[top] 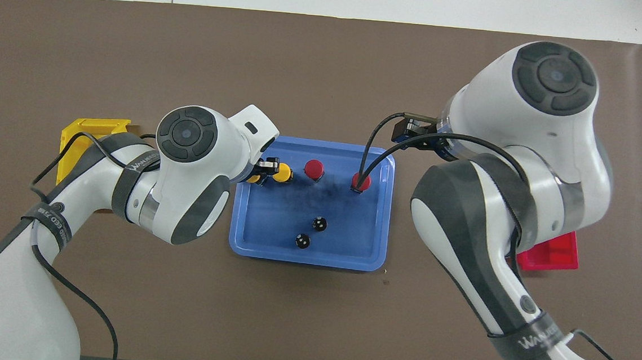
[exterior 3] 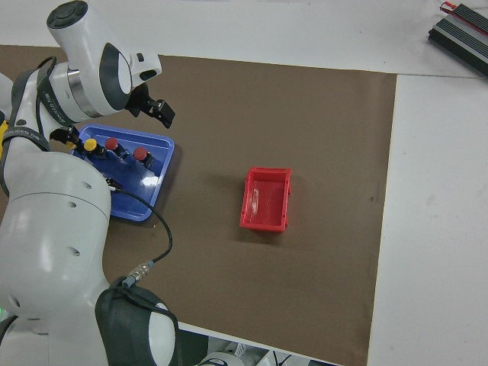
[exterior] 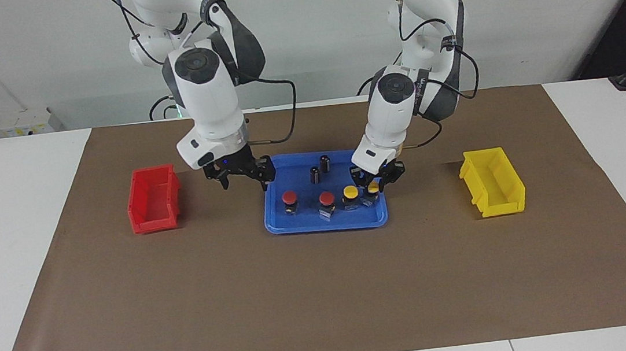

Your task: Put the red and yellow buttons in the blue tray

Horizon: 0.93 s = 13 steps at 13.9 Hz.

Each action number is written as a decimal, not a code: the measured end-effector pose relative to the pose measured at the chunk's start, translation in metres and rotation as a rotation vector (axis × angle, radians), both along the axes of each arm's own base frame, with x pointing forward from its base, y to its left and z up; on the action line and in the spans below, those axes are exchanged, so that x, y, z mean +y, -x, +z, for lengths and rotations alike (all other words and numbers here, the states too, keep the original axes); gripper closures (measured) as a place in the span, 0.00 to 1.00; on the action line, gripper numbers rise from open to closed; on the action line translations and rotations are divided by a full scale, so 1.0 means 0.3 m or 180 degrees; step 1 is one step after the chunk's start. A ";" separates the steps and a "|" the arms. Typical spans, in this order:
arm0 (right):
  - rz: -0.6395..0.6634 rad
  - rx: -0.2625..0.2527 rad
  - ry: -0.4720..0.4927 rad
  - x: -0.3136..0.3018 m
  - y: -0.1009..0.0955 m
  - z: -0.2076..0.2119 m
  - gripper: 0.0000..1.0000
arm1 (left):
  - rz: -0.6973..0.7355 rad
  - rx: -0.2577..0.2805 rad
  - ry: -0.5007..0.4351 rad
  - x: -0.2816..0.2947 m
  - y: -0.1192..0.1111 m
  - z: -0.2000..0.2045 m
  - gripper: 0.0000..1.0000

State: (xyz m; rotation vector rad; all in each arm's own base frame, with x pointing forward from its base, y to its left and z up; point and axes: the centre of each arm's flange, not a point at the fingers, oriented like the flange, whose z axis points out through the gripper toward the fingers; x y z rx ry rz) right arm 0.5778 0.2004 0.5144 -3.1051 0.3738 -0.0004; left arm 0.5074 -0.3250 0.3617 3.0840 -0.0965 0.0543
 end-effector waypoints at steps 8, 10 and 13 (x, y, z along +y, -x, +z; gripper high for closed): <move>0.0219 0.0166 0.0014 -0.603 0.010 0.267 0.00 | 0.0026 -0.0016 0.0010 0.004 -0.005 0.010 0.30; 0.0367 0.0243 -0.0010 -0.765 0.042 0.324 0.00 | 0.0057 -0.0005 -0.0002 0.017 -0.023 0.053 0.30; 0.0443 0.0271 -0.0022 -0.941 0.070 0.344 0.00 | 0.0153 0.0236 -0.0161 0.114 -0.072 0.239 0.16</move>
